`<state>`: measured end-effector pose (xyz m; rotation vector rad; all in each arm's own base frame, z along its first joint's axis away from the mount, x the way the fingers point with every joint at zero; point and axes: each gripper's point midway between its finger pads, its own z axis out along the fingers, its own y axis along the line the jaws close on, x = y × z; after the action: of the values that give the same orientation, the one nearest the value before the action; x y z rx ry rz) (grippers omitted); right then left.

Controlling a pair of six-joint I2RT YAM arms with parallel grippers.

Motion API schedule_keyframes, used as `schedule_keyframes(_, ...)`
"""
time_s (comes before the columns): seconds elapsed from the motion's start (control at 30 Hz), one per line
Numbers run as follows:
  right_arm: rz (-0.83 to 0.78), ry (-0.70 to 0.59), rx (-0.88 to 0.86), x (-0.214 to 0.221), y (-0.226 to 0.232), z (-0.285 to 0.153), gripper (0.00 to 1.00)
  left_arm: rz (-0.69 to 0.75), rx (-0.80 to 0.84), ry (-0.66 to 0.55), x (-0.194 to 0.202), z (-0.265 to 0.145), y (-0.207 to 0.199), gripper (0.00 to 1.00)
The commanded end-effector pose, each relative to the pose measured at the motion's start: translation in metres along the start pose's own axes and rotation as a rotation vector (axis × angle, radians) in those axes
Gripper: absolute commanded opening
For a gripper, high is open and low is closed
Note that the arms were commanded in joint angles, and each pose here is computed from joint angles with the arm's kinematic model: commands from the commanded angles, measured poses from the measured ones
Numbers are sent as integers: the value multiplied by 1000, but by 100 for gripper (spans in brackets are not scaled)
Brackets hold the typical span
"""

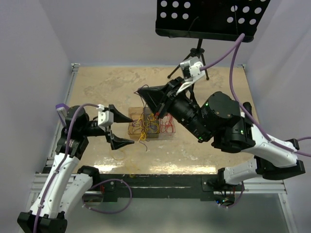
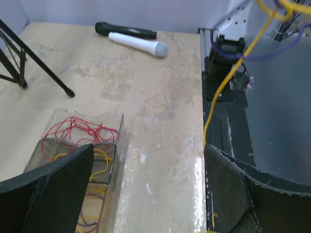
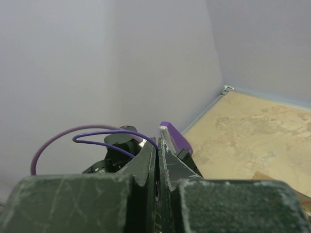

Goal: Untangle the cables
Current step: Untie the cable.

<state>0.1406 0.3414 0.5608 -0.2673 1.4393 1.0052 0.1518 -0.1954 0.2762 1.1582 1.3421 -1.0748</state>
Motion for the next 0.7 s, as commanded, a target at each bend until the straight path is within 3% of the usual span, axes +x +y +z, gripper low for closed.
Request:
schedule_keyframes(0.0, 58, -36, -83, -15, 21, 2, 0, 84, 63, -105, -49, -2, -15, 100)
schedule_keyframes(0.27, 33, 18, -132, 6, 27, 2, 0, 235, 16, -154, -102, -9, -16, 95)
schedule_keyframes(0.5, 17, 64, -66, 35, 9, 1, 0, 265, -75, -160, -125, -15, -10, 84)
schedule_keyframes(0.67, 6, 80, -48, 47, 6, 6, 0, 194, -59, -226, -140, -15, -18, 73)
